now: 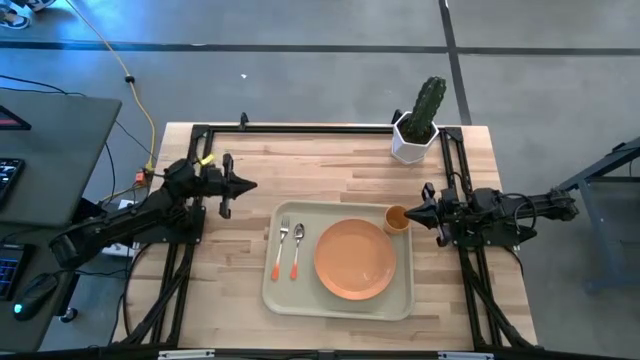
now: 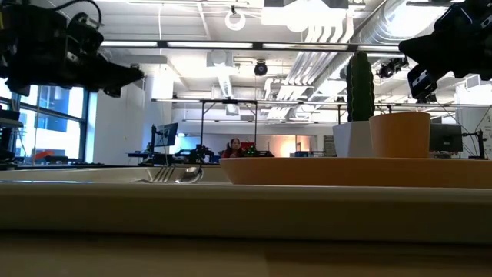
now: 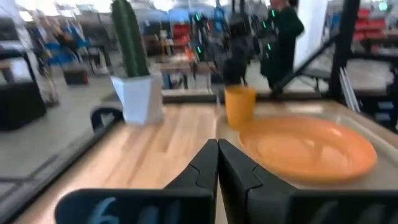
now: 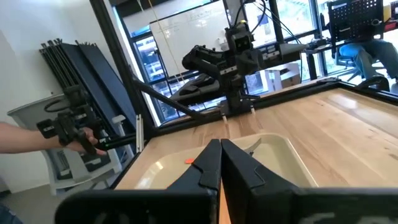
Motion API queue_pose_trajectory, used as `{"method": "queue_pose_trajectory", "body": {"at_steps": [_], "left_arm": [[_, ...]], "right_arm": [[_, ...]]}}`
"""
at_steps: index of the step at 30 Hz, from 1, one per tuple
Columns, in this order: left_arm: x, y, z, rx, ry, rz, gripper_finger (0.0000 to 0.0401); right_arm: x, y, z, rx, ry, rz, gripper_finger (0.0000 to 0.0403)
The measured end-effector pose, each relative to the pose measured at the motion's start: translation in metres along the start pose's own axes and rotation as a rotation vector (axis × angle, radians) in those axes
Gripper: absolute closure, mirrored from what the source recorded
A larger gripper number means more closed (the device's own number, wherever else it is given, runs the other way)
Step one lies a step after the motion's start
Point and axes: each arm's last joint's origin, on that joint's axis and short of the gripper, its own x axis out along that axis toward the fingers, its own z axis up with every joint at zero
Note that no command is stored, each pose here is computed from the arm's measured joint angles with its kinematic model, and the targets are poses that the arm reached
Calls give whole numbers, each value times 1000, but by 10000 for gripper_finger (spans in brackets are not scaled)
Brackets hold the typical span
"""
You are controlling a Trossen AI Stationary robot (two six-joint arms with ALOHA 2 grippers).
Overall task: Pick and place plate/cup/fork/spoon on tray
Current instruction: Return to Home Position
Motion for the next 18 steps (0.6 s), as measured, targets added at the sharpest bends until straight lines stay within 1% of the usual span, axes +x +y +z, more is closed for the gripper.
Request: {"method": "queue_pose_trajectory", "body": {"at_steps": [4, 5, 7, 10, 12, 18], "left_arm": [[1, -4, -10, -20, 88, -37, 401], [2, -5, -10, -28, 90, -48, 401], [4, -7, -2, -52, 19, -55, 401], [6, -10, 9, -99, -80, 28, 401], [7, -14, 10, -120, -86, 75, 401], [5, -30, 14, -130, -119, -3, 401]], "right_arm": [[0, 0, 0, 0, 0, 0, 403], [0, 0, 0, 0, 0, 0, 403], [0, 0, 0, 0, 0, 0, 403], [0, 0, 0, 0, 0, 0, 403], [0, 0, 0, 0, 0, 0, 403], [0, 0, 0, 0, 0, 0, 402]]}}
